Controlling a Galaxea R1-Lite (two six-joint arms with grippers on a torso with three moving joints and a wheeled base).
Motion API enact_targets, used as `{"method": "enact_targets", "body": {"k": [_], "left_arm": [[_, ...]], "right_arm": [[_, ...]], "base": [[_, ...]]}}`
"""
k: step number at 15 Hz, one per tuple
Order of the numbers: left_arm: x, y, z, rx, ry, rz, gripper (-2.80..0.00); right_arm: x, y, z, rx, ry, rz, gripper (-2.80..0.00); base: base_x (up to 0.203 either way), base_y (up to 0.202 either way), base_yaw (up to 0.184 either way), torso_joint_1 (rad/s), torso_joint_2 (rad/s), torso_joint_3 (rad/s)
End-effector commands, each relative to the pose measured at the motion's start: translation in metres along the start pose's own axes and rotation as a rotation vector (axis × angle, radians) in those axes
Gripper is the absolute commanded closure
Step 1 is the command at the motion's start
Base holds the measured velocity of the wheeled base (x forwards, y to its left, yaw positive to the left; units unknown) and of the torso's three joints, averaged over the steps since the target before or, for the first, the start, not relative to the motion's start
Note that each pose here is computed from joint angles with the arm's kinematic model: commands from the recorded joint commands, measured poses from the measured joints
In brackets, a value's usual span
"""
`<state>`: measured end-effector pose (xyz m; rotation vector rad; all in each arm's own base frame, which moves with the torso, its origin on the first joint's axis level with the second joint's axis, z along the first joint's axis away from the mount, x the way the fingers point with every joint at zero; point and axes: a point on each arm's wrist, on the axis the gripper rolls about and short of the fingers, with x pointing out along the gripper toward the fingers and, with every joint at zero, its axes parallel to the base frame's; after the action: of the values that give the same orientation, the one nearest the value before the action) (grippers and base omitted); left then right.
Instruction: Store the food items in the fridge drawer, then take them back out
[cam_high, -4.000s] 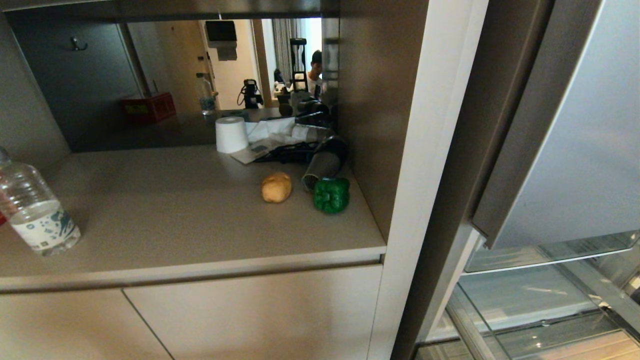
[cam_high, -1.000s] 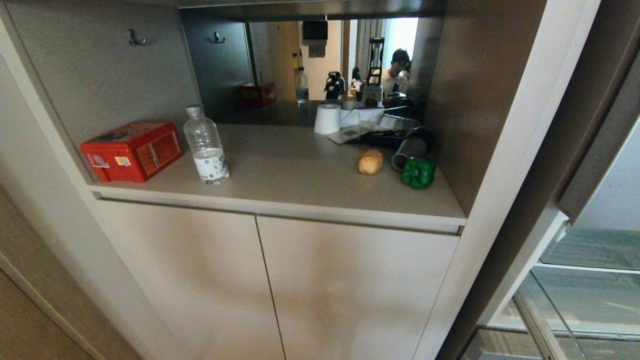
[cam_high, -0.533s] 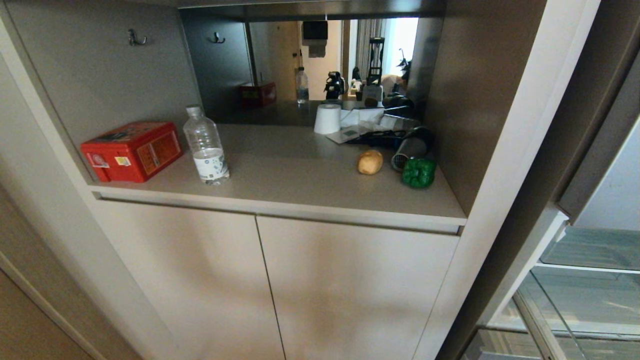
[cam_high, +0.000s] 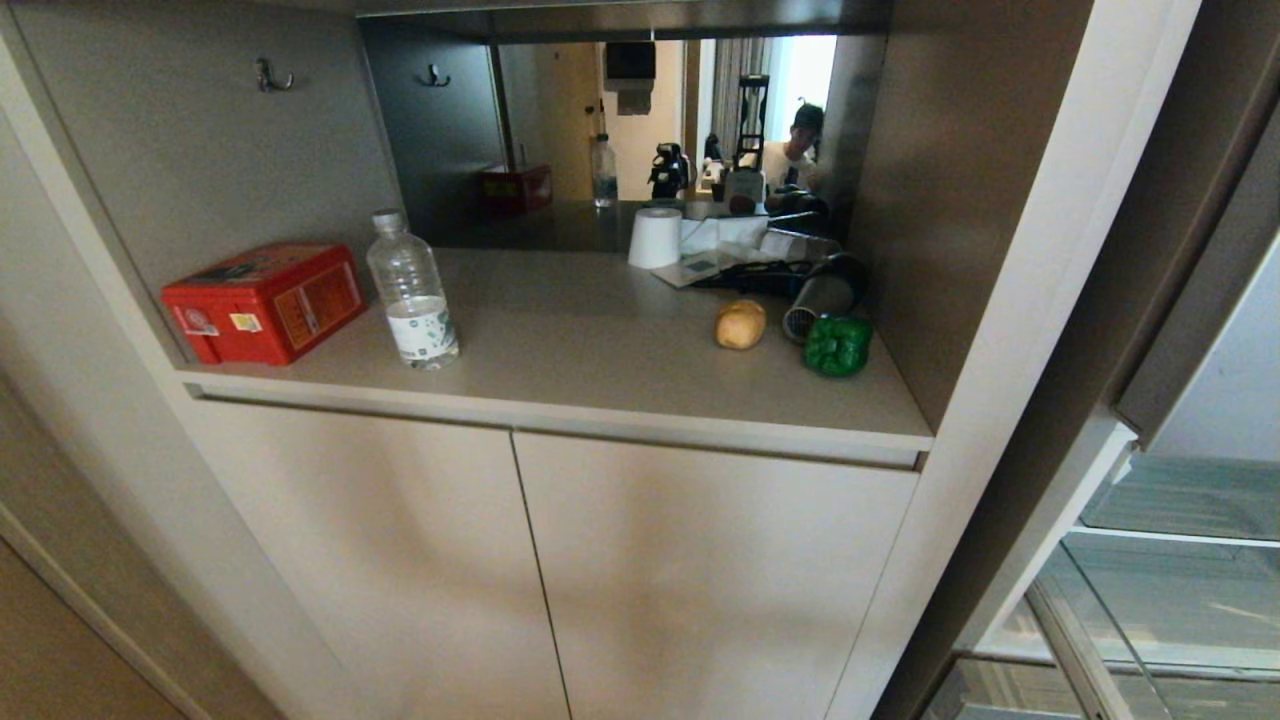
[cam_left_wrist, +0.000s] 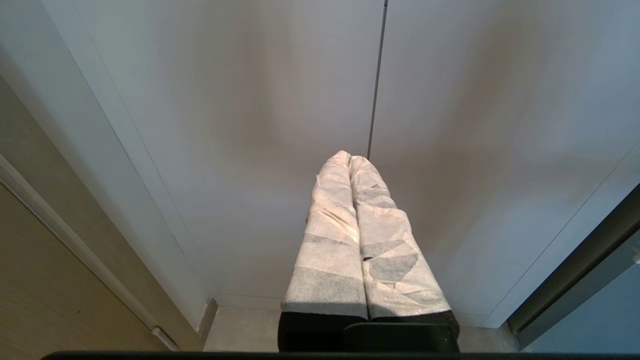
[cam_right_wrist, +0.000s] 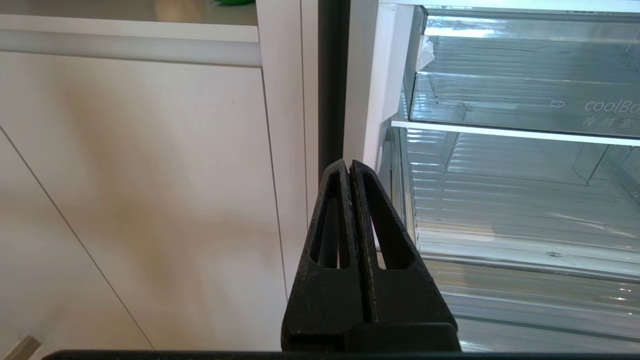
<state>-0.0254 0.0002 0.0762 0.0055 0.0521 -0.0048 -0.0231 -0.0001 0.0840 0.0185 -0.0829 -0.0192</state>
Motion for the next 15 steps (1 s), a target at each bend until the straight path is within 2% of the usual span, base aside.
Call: {"method": "enact_targets", "body": {"k": [1,8,13,15], "left_arm": [[0.0,0.0,0.0,-0.001,0.002,0.001,0.0],[0.0,0.0,0.0,-0.001,0.002,0.002,0.0],[0.0,0.0,0.0,0.001,0.002,0.001,0.0],[0.0,0.0,0.0,0.0,0.002,0.0,0.0]], "right_arm": [[0.002,0.0,-0.009,0.0,0.028,0.0,0.0],[0.002,0.0,-0.009,0.0,0.028,0.0,0.0],[0.002,0.0,-0.009,-0.045,0.03,0.008,0.0],[-0.001,0.001,0.007,-0.045,-0.014,0.035,0.0]], "base": [[0.0,0.0,0.0,0.0,0.0,0.0],[0.0,0.0,0.0,0.0,0.0,0.0],[0.0,0.0,0.0,0.0,0.0,0.0],[0.0,0.0,0.0,0.0,0.0,0.0]]}}
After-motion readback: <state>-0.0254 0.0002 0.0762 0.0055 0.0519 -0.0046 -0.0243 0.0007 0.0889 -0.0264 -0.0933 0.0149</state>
